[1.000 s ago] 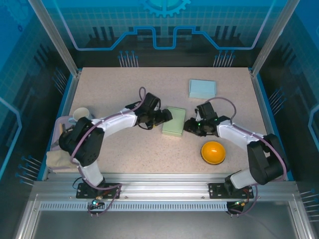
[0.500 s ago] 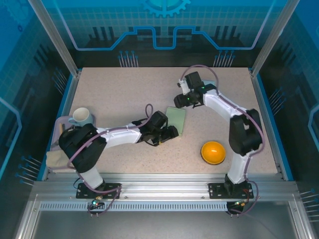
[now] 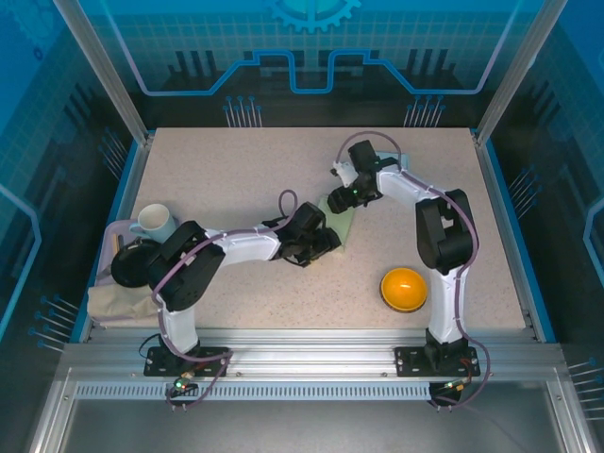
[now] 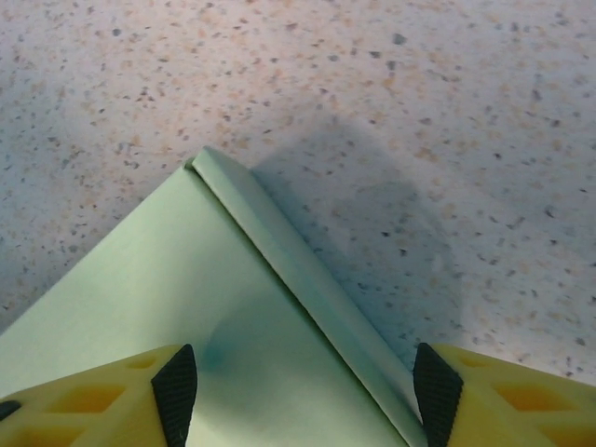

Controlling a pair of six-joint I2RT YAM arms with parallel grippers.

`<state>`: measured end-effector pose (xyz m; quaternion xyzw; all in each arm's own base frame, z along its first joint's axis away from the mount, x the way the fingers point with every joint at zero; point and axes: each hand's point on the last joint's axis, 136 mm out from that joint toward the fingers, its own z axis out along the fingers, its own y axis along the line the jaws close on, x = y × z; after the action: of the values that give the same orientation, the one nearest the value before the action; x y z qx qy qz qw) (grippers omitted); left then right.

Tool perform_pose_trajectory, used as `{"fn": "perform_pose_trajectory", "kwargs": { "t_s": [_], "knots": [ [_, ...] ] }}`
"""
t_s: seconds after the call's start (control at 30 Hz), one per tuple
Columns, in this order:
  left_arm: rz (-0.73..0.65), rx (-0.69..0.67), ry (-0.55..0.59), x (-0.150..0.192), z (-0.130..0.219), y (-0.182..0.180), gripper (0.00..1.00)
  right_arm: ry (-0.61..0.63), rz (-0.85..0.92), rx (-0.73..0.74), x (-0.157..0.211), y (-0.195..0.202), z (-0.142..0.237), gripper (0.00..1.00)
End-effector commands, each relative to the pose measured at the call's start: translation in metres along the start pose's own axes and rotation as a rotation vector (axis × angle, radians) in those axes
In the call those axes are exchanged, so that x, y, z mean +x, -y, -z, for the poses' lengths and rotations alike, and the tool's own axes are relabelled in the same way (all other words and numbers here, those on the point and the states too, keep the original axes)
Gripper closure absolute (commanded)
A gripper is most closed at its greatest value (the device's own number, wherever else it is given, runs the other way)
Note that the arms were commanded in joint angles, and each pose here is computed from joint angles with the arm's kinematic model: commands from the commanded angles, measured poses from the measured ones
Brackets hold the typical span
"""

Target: Fold the paper box

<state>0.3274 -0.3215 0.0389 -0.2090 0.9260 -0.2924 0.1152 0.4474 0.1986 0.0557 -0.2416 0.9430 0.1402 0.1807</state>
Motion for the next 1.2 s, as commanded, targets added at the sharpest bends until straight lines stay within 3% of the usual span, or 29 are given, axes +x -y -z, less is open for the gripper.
{"fn": "perform_pose_trajectory", "kwargs": {
  "t_s": [0.0, 0.27, 0.47, 0.83, 1.17],
  "knots": [
    [0.021, -0.051, 0.077, -0.041, -0.001, -0.009, 0.31, -0.057, -0.107, -0.098, 0.016, -0.005, 0.0, 0.36],
    [-0.038, -0.072, 0.158, -0.12, 0.007, 0.009, 0.32, 0.001, -0.298, -0.212, 0.001, -0.017, 0.015, 0.4],
    [-0.085, -0.044, 0.138, -0.147, -0.006, 0.023, 0.45, 0.062, -0.371, -0.29, -0.026, -0.03, 0.021, 0.45],
    [-0.388, 0.067, 0.246, -0.208, -0.001, 0.083, 0.44, 0.285, -0.354, -0.186, -0.091, -0.015, 0.041, 0.45],
    [-0.385, 0.03, 0.3, -0.256, -0.028, 0.072, 0.43, 0.286, -0.42, -0.079, -0.107, 0.016, 0.001, 0.44]
  ]
}}
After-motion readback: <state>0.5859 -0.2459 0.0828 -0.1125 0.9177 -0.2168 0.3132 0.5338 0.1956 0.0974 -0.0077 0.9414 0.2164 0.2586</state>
